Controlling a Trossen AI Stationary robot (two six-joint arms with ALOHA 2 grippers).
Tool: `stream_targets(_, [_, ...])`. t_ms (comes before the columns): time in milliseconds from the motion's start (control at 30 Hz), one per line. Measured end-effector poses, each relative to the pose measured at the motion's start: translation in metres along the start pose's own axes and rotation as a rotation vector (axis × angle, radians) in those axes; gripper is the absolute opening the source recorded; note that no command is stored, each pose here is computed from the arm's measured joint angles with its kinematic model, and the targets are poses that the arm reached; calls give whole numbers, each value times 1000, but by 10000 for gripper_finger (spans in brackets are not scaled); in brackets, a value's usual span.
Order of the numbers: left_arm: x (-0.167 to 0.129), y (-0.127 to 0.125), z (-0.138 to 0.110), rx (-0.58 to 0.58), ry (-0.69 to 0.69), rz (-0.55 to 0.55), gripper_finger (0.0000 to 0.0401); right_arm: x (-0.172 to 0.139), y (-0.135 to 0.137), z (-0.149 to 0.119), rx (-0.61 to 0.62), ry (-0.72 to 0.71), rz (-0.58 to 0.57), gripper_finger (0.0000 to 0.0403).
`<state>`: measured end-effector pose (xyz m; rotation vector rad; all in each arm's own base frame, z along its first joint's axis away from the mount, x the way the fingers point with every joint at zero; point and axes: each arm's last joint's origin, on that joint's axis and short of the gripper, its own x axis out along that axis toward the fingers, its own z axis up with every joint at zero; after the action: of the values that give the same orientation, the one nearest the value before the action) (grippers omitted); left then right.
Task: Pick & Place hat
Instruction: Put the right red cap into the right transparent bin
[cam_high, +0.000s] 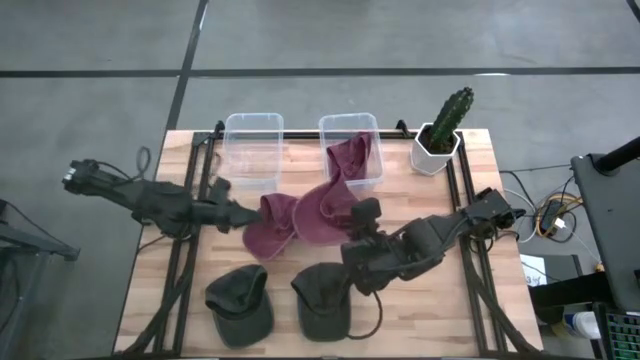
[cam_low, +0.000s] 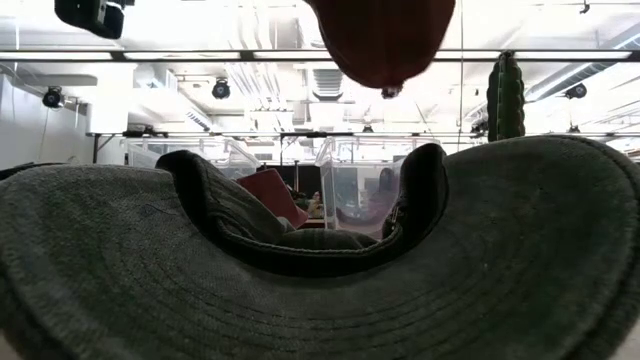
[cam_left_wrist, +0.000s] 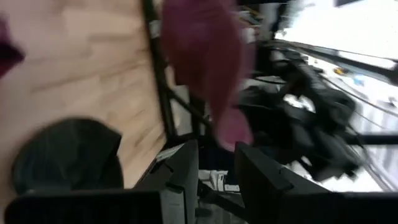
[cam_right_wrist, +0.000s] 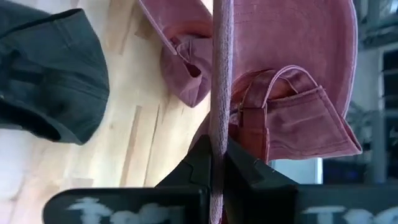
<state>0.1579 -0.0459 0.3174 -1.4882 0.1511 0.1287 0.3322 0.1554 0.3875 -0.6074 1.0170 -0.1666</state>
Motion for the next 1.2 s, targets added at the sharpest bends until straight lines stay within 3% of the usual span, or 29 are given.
stream_targets(133, [14, 6, -5, -62, 10, 46, 98, 0, 1, 1, -89, -7, -1, 12])
stream_targets(467, [23, -1, -7, -123, -27, -34, 98, 2, 2, 1, -215, -7, -6, 12])
stream_targets(667, [23, -8, -6, -43, -67, -100, 98, 2, 1, 1, -227, -7, 3, 12])
stream_targets(900, [28, -6, -7, 101, -99, -74, 98, 2, 3, 2, -254, -21, 45, 12])
stream_targets(1200, [38, -3, -11, 114, -72, -64, 98, 8, -2, 4, -267, -32, 89, 12])
